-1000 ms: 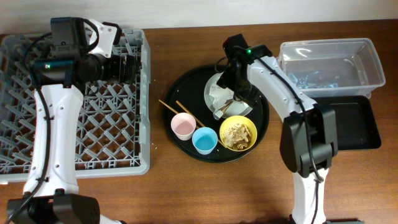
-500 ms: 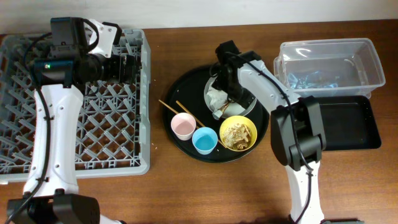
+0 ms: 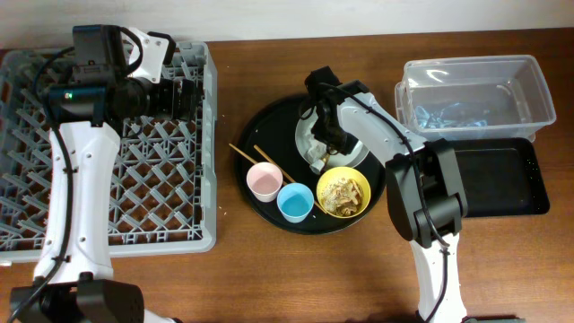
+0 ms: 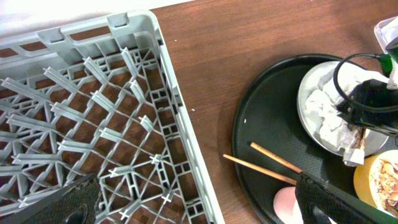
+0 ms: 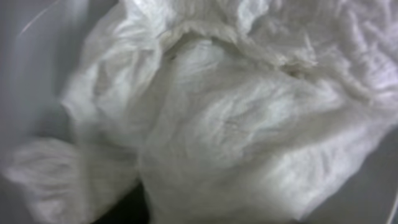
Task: Sort waste into correct bins and load items into the dishwasher rack
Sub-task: 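Carry the tissue and foil with the right gripper into the clear bin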
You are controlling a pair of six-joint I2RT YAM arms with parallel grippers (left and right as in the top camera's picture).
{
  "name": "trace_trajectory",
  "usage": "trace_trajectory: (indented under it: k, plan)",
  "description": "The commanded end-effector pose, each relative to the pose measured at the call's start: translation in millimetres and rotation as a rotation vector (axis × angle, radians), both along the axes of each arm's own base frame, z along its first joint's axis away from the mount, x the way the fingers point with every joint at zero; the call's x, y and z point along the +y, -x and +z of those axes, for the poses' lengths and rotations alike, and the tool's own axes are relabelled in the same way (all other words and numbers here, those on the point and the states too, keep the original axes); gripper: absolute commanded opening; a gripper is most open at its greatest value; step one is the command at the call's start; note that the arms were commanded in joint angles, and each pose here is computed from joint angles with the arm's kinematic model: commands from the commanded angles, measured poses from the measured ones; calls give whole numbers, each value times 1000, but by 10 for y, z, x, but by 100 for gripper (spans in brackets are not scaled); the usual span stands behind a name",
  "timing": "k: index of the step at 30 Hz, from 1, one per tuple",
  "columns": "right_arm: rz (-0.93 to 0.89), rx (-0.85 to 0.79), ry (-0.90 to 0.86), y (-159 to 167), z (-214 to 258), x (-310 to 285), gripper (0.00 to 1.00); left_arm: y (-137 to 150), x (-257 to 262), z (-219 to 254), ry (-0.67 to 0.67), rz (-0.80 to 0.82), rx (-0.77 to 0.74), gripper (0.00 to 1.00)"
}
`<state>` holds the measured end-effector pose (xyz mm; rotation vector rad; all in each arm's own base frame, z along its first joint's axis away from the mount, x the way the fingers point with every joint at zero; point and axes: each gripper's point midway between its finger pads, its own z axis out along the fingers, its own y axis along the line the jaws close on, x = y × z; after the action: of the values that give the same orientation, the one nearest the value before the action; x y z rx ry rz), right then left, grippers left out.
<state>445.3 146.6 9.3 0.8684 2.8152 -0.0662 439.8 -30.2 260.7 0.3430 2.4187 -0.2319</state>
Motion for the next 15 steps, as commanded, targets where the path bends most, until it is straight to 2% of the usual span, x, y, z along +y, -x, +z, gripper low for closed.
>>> trace_trajectory:
  k: [1,7,9,15]
  plan:
    - [68,45,55,104,-128,-68,4,-12,-12,105,13,-2,-23,99]
    - [159,27,9,-16,194,-24,4,-12,-12,105,13,-2,-23,99]
    - [179,-34,-16,-146,603,-35,4,-12,-12,105,13,-2,-23,99]
    - [74,-191,-46,-344,1764,-513,4,-12,-12,105,13,-2,-23,99]
